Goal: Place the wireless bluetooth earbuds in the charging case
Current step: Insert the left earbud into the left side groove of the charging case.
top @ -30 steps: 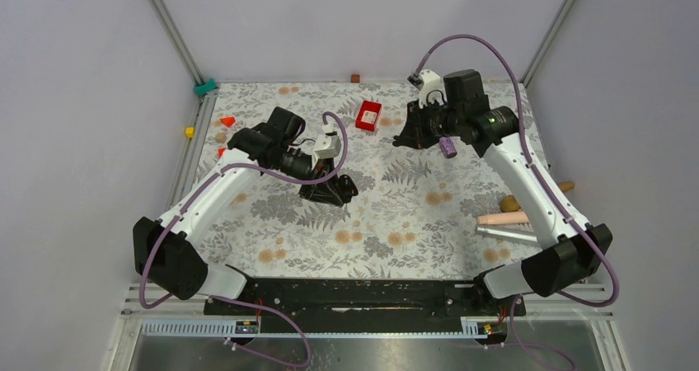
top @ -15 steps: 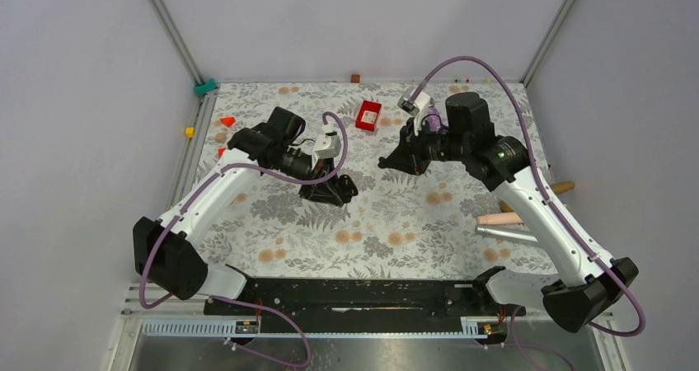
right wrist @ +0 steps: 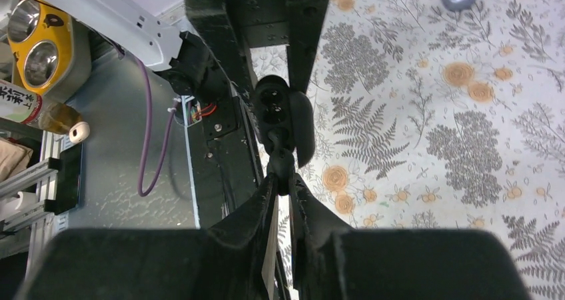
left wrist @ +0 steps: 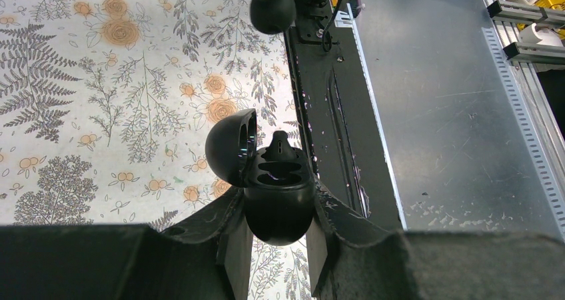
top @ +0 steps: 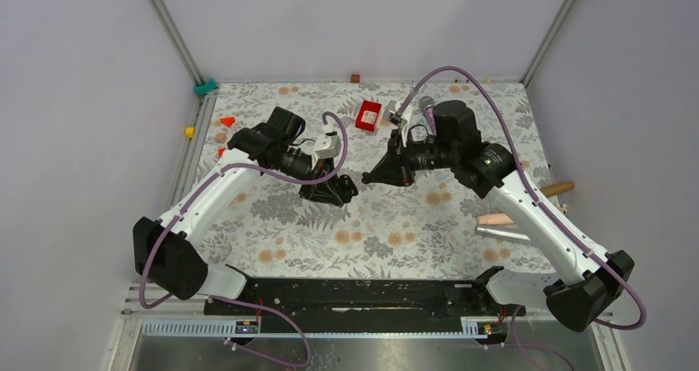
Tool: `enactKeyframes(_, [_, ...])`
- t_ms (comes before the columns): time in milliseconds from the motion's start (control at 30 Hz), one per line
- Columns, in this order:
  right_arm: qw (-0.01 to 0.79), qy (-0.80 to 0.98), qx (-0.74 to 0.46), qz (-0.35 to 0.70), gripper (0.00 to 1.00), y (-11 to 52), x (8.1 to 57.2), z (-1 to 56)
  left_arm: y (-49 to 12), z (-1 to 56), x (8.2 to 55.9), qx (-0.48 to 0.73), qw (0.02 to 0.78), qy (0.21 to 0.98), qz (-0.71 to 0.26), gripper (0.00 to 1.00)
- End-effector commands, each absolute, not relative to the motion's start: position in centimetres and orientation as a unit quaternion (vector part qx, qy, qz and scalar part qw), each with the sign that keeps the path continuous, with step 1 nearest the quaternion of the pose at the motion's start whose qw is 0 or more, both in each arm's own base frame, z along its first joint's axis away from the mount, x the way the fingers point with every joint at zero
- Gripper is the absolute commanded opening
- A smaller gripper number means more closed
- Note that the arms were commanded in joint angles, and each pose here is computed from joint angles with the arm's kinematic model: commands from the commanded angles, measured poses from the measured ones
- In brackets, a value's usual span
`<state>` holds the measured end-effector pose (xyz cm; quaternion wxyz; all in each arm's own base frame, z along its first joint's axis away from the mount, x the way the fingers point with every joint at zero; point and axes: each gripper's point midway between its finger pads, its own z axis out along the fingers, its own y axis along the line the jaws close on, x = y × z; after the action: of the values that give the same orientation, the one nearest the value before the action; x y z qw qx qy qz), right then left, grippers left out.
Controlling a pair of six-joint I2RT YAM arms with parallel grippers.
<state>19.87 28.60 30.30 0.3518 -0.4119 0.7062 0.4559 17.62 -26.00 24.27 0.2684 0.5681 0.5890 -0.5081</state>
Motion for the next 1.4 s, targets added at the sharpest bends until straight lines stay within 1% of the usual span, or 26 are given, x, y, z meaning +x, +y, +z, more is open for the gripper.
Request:
enactKeyframes(0, [0.369,0.669,-0.431,0.48,0.16,29.8,18.9,32.4,-26.3,24.8,17.3,0.573,0.277,0.57,-0.52,0.0])
enactKeyframes(400, [0.359,0.675,-0.447,0.465,0.16,31.2,18.5,31.2,-26.4,24.7,17.3,0.571,0.273,0.57,-0.524,0.0])
enactKeyframes(1367, [0.384,0.687,-0.47,0.4,0.18,32.4,19.3,29.4,-27.2,24.3,16.6,0.566,0.248,0.567,-0.545,0.0])
